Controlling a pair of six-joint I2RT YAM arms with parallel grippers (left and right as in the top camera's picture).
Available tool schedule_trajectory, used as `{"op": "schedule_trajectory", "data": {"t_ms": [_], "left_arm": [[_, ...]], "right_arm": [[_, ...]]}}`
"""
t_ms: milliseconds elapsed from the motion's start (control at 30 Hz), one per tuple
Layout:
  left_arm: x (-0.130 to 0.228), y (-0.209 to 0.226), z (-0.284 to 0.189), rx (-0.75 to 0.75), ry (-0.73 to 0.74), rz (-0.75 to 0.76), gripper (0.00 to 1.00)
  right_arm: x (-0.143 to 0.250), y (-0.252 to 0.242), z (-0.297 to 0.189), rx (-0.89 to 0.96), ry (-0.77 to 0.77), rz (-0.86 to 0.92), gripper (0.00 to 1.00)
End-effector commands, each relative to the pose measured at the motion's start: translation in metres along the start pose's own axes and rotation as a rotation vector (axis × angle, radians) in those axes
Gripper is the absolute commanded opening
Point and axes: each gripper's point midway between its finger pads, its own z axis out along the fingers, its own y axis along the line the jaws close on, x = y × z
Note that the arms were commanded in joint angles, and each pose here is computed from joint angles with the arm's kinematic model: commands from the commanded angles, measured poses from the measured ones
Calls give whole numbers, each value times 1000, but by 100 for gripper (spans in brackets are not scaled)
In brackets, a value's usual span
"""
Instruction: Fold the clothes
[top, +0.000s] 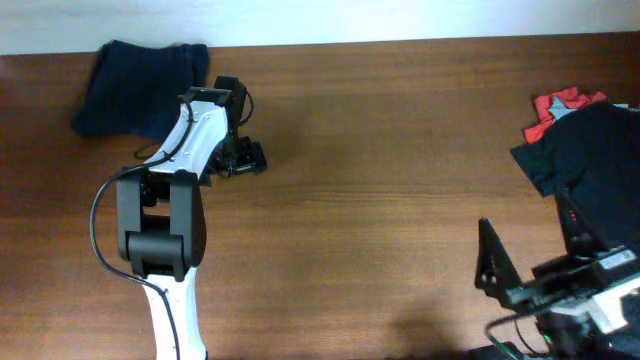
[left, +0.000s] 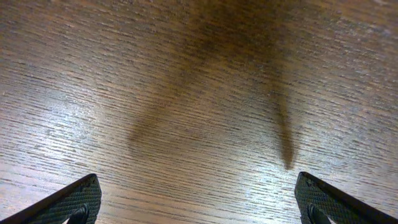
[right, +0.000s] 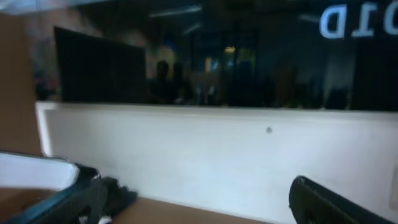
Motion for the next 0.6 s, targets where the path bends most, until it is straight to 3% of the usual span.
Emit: {"op": "schedule_trajectory", "data": {"t_ms": [0, 267, 567], "left_arm": [[1, 2, 1, -8, 2, -7, 99], [1, 2, 1, -8, 2, -7, 99], [1, 2, 1, -9, 2, -7, 99]], "right_arm": [[33, -15, -1, 68, -19, -17, 98], [126, -37, -4, 133, -8, -31, 99], [202, -48, -3, 156, 90, -15, 98]]}}
